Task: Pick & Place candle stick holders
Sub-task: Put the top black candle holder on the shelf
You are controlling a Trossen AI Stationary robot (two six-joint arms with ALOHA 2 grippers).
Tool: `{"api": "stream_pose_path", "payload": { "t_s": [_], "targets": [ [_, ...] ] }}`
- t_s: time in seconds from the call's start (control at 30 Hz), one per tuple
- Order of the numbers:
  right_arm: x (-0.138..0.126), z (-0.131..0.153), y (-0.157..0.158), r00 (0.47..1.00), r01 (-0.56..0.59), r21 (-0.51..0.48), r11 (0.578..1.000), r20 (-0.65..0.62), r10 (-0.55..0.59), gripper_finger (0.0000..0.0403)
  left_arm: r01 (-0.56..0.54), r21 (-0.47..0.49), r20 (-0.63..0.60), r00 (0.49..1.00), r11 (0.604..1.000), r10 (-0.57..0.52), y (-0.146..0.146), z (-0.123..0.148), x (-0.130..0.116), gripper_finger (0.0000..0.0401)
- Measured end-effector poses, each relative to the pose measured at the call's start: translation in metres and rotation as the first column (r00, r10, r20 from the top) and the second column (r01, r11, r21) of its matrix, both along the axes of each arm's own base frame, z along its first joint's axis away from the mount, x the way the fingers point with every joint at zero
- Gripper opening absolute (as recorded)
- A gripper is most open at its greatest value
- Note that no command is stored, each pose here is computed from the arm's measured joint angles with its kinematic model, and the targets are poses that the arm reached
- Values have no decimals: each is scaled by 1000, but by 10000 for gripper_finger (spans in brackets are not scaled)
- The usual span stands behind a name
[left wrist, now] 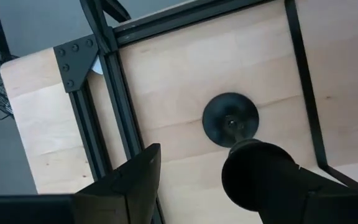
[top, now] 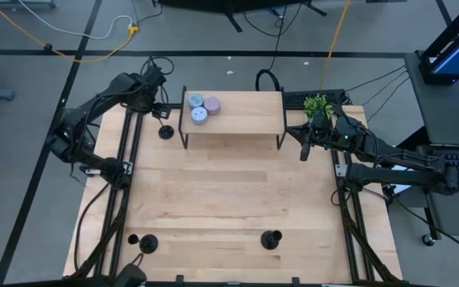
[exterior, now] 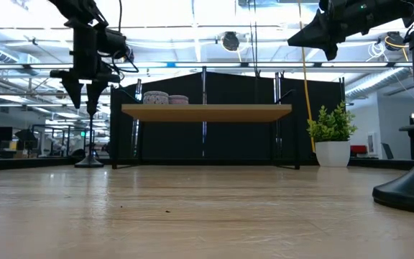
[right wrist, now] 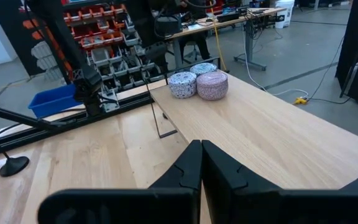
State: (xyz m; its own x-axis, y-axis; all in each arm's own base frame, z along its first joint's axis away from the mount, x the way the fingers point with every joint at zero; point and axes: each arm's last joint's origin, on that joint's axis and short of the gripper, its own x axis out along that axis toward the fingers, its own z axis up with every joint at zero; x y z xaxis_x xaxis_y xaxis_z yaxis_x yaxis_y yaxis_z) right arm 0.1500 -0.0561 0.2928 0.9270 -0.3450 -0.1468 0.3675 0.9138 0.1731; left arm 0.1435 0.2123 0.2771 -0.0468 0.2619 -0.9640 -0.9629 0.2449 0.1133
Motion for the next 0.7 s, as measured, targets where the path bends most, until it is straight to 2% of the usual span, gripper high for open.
{"api": "stream_pose_path", "payload": {
  "t_s": [0.1,0.17,0.47,0.7],
  "targets": [
    [0,0,0,1000,0,0,1000,0,0,0,-6,-26,-9,1000,1000,6,2,-4,2,220],
    [0,0,0,1000,0,0,1000,0,0,0,-8,-34,-10,1000,999,8,1,-5,1,199],
    [0,0,0,1000,0,0,1000,0,0,0,-2,-62,19,1000,998,3,1,-6,2,25],
    [0,0,0,1000,0,0,1000,0,0,0,-5,-113,-2,1000,994,5,-6,-5,-2,28]
  ]
}}
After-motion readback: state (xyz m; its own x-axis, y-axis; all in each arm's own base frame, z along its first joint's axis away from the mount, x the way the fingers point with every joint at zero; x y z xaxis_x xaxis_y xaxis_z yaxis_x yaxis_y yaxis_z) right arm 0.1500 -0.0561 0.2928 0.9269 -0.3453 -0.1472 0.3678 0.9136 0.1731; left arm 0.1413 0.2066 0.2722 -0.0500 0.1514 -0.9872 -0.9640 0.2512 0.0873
